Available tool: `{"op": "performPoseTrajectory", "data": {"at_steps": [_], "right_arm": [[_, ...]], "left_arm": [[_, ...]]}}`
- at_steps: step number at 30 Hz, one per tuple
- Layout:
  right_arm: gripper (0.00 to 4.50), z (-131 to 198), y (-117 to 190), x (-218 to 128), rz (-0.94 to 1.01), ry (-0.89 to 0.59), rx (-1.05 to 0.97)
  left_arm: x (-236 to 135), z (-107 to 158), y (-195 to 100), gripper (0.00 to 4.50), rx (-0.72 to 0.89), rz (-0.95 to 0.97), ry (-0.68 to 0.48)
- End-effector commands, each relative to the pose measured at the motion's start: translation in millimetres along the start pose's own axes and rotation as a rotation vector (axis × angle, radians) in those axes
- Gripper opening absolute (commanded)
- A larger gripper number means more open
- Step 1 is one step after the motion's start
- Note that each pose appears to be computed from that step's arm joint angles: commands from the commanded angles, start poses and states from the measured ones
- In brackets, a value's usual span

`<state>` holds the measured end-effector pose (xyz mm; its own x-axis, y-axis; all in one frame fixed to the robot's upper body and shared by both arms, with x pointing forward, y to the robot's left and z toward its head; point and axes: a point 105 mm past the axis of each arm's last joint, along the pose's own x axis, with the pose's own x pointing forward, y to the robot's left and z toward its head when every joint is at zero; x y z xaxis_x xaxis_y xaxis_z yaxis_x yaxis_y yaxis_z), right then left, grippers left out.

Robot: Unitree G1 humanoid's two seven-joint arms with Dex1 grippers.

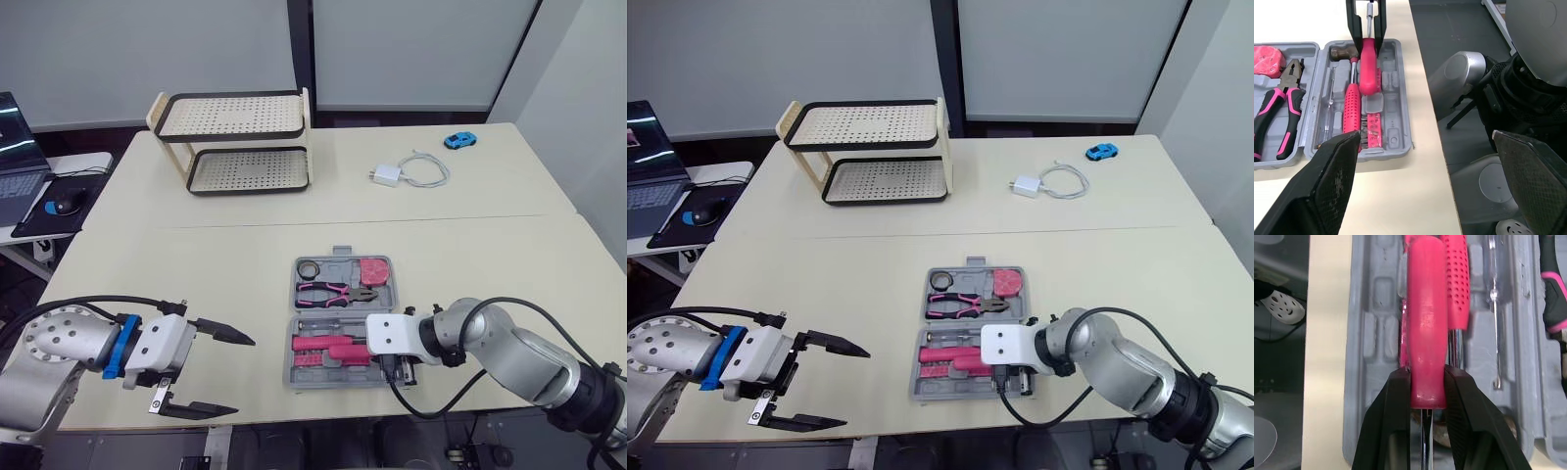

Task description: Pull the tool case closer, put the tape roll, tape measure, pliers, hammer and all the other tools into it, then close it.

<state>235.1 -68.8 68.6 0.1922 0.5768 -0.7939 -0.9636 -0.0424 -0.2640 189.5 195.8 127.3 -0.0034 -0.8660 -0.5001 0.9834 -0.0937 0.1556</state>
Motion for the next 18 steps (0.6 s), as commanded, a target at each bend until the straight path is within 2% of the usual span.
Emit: {"op": "performPoseTrajectory", "data": {"at_steps": [1, 18], "right_arm": [[0.6, 10.0, -2.1, -2.1, -0.011, -0.024, -0.032], [0.6, 46.1, -1.0, 19.0, 0.057, -0.075, -0.042]], "left_arm": [[-0.2, 5.0, -0.6, 4.5, 0.02, -0.009, 0.002], [-4.1, 2.5, -0.9, 4.5, 0.017, -0.002, 0.025]]}}
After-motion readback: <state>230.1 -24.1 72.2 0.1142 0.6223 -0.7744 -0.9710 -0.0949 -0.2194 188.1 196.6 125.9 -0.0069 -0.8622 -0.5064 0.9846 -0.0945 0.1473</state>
